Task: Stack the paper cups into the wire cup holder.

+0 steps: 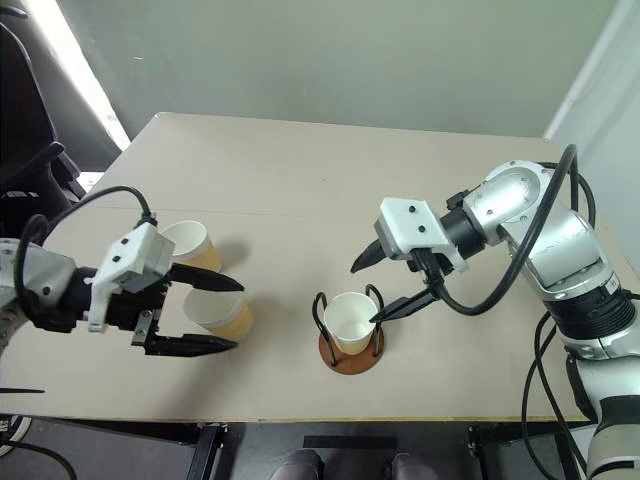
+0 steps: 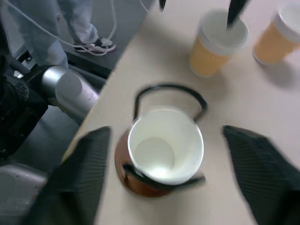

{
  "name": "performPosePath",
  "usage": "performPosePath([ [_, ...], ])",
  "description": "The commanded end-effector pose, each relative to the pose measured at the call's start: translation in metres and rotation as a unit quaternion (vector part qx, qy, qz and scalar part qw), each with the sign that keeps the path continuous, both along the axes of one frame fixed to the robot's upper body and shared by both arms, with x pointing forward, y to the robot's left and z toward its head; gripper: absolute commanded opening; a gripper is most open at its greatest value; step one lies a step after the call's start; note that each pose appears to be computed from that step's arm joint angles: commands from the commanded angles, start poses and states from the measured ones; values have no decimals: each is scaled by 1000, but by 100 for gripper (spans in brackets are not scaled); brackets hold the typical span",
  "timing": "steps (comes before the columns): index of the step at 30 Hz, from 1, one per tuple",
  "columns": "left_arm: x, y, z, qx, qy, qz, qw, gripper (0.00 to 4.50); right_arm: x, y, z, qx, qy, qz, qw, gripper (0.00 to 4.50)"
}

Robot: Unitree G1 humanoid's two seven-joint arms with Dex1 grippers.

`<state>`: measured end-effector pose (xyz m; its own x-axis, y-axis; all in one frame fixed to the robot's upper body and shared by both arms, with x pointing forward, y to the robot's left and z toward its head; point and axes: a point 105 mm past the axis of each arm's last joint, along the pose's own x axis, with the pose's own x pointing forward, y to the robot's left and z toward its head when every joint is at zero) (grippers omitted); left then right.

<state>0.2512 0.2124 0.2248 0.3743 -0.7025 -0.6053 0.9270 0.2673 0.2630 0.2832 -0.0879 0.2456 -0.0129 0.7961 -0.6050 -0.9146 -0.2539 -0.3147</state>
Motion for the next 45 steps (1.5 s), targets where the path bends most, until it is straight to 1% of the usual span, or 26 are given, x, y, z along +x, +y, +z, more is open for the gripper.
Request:
performPosePath([
  [1, 5, 18, 13, 63, -44, 15, 997, 450, 13, -52, 21, 69, 50, -92, 992, 447],
  [3, 5, 23, 11, 90, -42, 14, 995, 450, 14, -84, 28, 123, 87, -132, 980, 447],
  [4, 4, 24, 9, 100, -38, 14, 994, 450, 14, -98, 35, 157, 92, -151, 972, 447],
  [6, 3, 27, 4, 115, -31, 14, 993, 450, 10, -113, 47, 206, 85, -164, 961, 447],
  [8, 3, 29, -2, 128, -21, 14, 992, 450, -7, -111, 65, 247, 75, -134, 957, 447],
  [10, 3, 28, -9, 136, -11, 8, 991, 450, -28, -95, 82, 282, 69, -92, 953, 447],
  [12, 2, 26, -13, 140, -4, -3, 990, 450, -40, -80, 85, 289, 69, -68, 952, 447],
  [15, 3, 26, -17, 151, -1, -12, 989, 450, -48, -68, 82, 287, 69, -55, 954, 447],
  [18, 3, 24, -31, 175, 15, -36, 984, 450, -57, -58, 77, 274, 73, -39, 958, 447],
  [23, 7, 24, -46, 196, 18, -42, 980, 450, -58, -56, 71, 261, 71, -48, 961, 447],
  [26, 11, 18, -51, 194, 13, -47, 980, 390, -53, -60, 69, 257, 67, -65, 962, 450],
  [27, 11, 17, -51, 192, 13, -49, 980, 357, -53, -61, 69, 256, 66, -69, 962, 450],
  [29, 11, 15, -51, 188, 14, -53, 981, 289, -52, -63, 69, 256, 64, -72, 962, 450],
  [32, 11, 14, -49, 184, 14, -55, 981, 172, -52, -64, 69, 256, 64, -73, 962, 450],
  [36, 8, 8, -32, 162, 9, -73, 984, 15, -51, -65, 69, 255, 63, -78, 962, 450],
  [37, 8, 7, -28, 158, 8, -76, 985, 3, -52, -65, 69, 255, 63, -77, 962, 450],
  [42, 6, 3, -5, 129, -3, -90, 988, 3, -51, -70, 65, 252, 68, -85, 962, 450],
  [45, 7, -3, 16, 90, -27, -99, 991, 3, -51, -74, 58, 240, 71, -94, 964, 450],
])
